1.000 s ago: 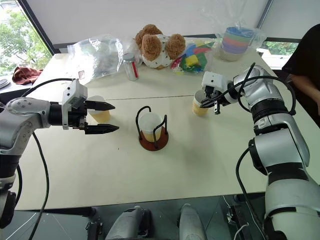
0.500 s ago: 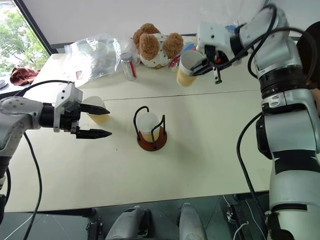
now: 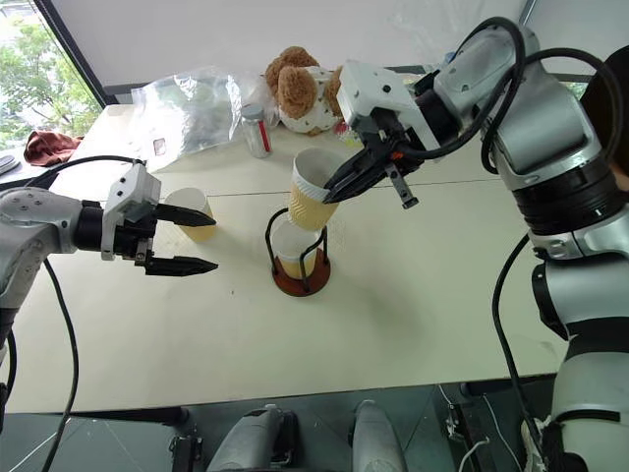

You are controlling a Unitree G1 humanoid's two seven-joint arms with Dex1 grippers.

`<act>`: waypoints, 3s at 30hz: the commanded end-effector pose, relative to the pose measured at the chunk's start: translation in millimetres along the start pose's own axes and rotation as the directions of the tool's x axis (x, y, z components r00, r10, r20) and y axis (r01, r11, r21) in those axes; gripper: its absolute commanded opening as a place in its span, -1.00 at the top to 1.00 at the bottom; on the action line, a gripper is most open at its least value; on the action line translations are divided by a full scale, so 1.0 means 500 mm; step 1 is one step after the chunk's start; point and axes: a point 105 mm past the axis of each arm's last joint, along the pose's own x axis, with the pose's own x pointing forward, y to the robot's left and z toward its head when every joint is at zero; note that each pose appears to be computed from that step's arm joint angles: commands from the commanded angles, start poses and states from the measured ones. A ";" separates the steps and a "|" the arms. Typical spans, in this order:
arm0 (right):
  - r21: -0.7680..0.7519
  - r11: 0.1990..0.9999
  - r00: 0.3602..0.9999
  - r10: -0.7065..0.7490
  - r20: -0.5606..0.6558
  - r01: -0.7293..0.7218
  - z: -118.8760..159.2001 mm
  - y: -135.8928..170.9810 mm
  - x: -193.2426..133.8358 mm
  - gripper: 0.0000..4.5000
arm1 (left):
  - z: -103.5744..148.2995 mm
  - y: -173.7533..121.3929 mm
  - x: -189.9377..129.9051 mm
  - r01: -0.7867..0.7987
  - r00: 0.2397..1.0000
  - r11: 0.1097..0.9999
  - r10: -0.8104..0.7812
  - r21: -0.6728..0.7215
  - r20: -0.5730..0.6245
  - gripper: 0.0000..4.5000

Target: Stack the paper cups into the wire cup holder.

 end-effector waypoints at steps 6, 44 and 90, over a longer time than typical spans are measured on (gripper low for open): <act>-0.041 0.999 1.000 -0.006 -0.002 0.006 -0.001 -0.016 0.022 0.98 | 0.012 0.001 -0.003 -0.010 1.000 0.999 0.009 0.039 0.018 -1.00; 0.307 0.934 0.847 -0.306 0.434 0.180 0.065 -0.027 -0.072 -0.99 | 0.024 0.135 -0.121 -0.305 0.922 0.910 0.356 0.282 -0.152 -1.00; 0.636 0.505 0.724 -0.678 -0.126 0.584 -0.120 0.161 -0.108 -1.00 | 0.287 0.120 0.037 0.124 0.990 0.816 -0.144 0.564 -0.010 0.99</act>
